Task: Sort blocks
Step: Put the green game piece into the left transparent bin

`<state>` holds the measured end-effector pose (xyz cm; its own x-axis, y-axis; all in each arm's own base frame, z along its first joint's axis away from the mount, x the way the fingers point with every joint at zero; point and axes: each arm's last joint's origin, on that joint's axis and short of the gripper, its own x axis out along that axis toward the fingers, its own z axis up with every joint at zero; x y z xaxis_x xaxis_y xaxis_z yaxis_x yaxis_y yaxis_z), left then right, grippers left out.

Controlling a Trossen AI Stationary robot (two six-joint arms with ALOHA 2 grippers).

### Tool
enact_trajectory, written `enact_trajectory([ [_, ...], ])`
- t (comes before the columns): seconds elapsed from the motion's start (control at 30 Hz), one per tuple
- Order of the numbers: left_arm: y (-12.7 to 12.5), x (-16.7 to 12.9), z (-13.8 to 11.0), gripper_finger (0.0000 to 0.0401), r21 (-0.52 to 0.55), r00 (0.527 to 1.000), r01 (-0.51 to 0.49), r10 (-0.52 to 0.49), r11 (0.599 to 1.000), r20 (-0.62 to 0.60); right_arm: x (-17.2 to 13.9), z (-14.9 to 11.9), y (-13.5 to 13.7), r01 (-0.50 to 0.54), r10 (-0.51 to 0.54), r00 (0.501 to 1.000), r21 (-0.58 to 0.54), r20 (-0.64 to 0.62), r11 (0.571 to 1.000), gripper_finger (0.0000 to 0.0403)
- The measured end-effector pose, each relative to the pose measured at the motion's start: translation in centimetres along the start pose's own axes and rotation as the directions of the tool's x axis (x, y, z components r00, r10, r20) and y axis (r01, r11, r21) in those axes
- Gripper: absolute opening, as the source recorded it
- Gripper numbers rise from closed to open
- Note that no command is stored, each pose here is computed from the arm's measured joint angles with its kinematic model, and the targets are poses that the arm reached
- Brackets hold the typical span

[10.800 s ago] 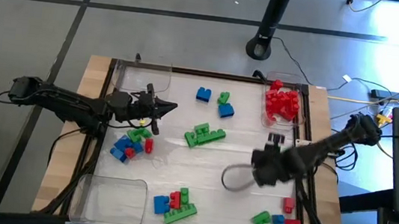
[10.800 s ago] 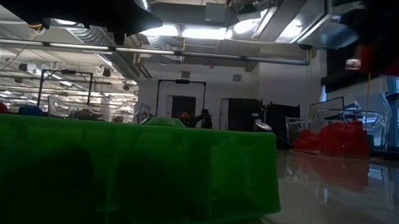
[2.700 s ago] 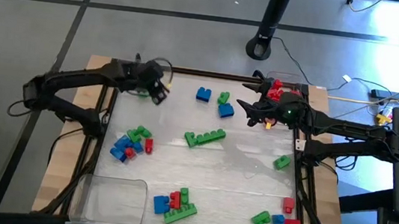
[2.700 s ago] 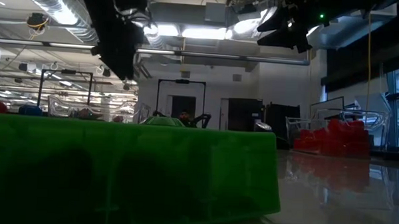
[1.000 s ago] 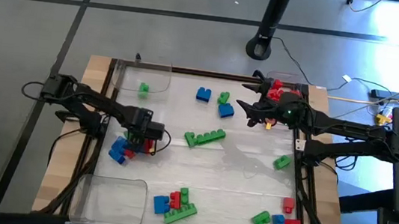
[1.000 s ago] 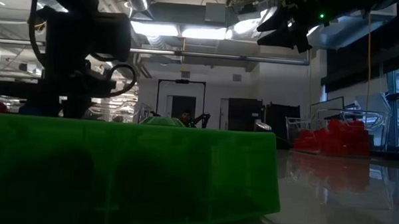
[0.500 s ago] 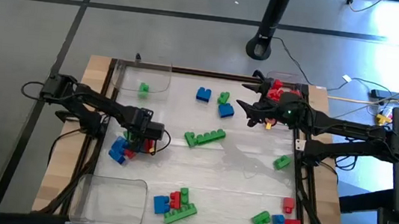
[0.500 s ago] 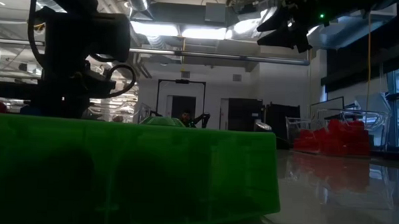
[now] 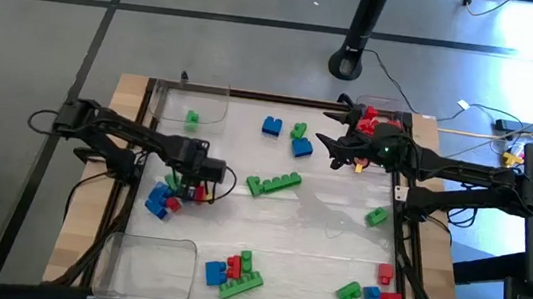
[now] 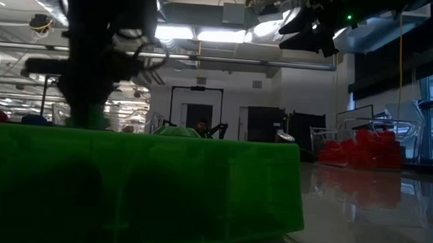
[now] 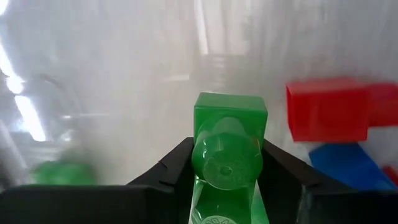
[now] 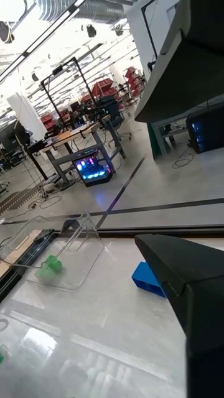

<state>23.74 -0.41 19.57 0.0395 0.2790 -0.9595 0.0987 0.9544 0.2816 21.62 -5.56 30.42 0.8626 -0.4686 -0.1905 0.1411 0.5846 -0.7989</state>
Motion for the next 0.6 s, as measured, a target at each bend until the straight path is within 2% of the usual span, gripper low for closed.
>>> enact_trajectory([
  [0.17,1.2,-3.3,0.8,0.0130,-0.017,0.990,-0.087,0.088,0.996,0.110,0.0,0.0,0.0,0.000,0.000,1.000,0.000,0.000,1.000,0.0309],
  [0.27,2.5,-5.4,0.7,0.0130,-0.060,0.962,-0.192,0.200,0.980,0.184,0.0,0.0,0.0,0.000,0.000,1.000,0.000,0.000,1.000,0.0309],
  [0.4,4.7,-7.7,-0.2,0.0132,-0.200,0.899,-0.314,0.358,0.928,0.253,0.0,0.0,0.0,0.000,0.000,1.000,0.000,0.000,1.000,0.0309],
  [0.6,8.9,-9.5,-2.1,0.0133,-0.431,0.813,-0.354,0.501,0.830,0.296,0.0,0.0,0.0,0.000,0.000,1.000,0.000,0.001,1.000,0.0309],
])
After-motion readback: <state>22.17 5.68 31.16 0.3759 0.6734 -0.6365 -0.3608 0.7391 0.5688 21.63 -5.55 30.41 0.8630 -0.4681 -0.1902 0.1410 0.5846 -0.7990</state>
